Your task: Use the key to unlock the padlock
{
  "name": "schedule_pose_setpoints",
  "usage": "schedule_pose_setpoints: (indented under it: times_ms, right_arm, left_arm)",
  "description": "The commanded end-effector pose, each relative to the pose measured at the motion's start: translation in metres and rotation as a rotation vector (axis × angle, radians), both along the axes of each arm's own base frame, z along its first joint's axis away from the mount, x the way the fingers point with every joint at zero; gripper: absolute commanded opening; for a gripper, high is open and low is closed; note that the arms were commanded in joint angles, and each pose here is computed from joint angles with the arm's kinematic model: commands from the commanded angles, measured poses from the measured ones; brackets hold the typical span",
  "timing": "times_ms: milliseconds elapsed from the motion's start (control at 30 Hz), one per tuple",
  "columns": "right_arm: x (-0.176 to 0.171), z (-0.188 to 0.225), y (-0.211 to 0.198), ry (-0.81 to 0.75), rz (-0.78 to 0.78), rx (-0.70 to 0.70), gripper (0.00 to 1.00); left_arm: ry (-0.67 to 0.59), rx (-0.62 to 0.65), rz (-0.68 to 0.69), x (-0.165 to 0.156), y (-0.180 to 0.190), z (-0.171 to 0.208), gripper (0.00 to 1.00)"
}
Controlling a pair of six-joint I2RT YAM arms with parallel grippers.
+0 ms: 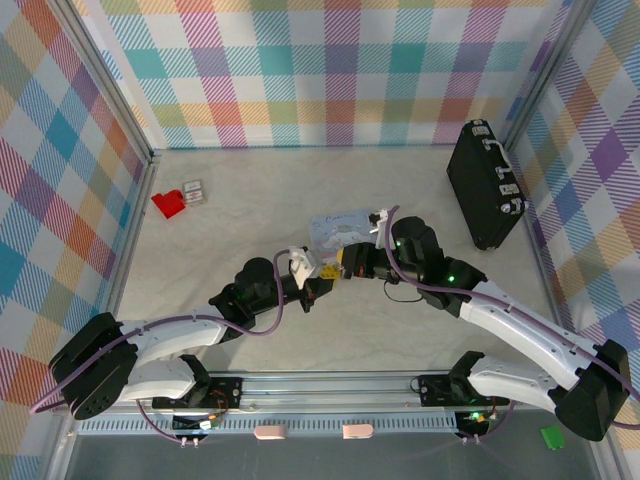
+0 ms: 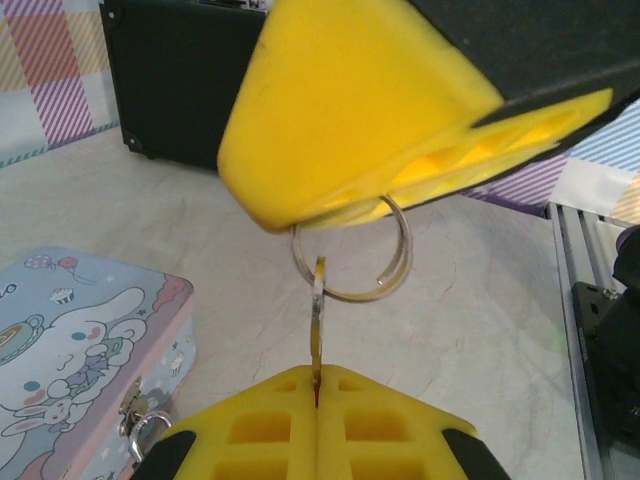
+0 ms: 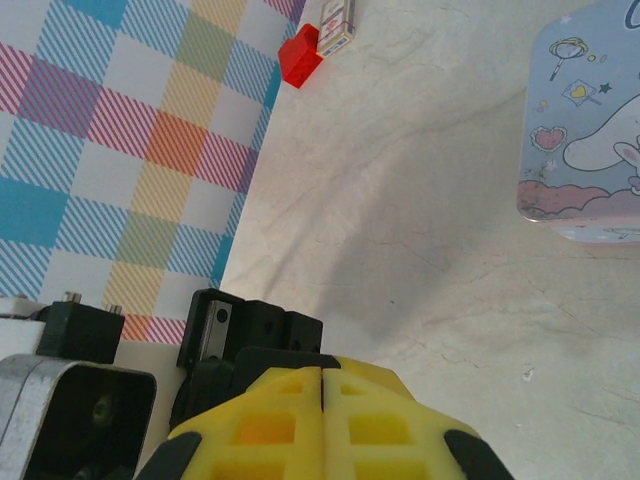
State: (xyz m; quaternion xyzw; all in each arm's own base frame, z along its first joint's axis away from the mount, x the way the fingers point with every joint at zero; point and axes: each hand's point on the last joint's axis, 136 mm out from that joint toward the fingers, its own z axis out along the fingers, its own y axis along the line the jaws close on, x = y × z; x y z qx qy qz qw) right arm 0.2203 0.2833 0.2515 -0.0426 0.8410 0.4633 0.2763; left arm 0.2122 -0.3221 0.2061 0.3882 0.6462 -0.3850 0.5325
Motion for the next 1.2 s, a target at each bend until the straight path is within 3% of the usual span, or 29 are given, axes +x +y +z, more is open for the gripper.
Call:
schedule_pose_setpoints:
  times_ms: [0,100,300,367,800,933,1167]
  right_arm:
    - [0.004,0.003,-0.004,-0.007,-0.035,-0.007,0.00]
    - [0.005,-0.001,-0.007,-0.001,-0.049,-0.026,0.02]
    - [0.006,-0.008,-0.016,0.014,-0.088,-0.070,0.35]
    - [0.007,-0.011,-0.022,0.030,-0.120,-0.084,0.41]
    - [0.005,-0.037,-0.033,0.360,-0.257,0.035,0.46]
    - [0.008,-0.045,-0.024,0.481,-0.234,0.121,0.44]
    - [0.007,-0.052,-0.019,0.551,-0.231,0.119,0.42]
  left_arm:
    - [-0.052,-0.007,-0.027,-0.004,-0.003,0.017,0.00]
    - [-0.049,0.035,-0.008,-0.001,0.000,0.012,0.00]
    - [-0.065,0.194,0.056,0.010,0.008,-0.001,0.00]
    - [-0.084,0.243,0.071,0.011,0.011,-0.005,0.00]
    - [-0.244,0.574,0.159,0.034,0.024,-0.031,0.00]
    - [-0.304,0.627,0.124,0.033,0.014,-0.039,0.00]
    - [-0.360,0.661,0.095,0.033,0.002,-0.042,0.00]
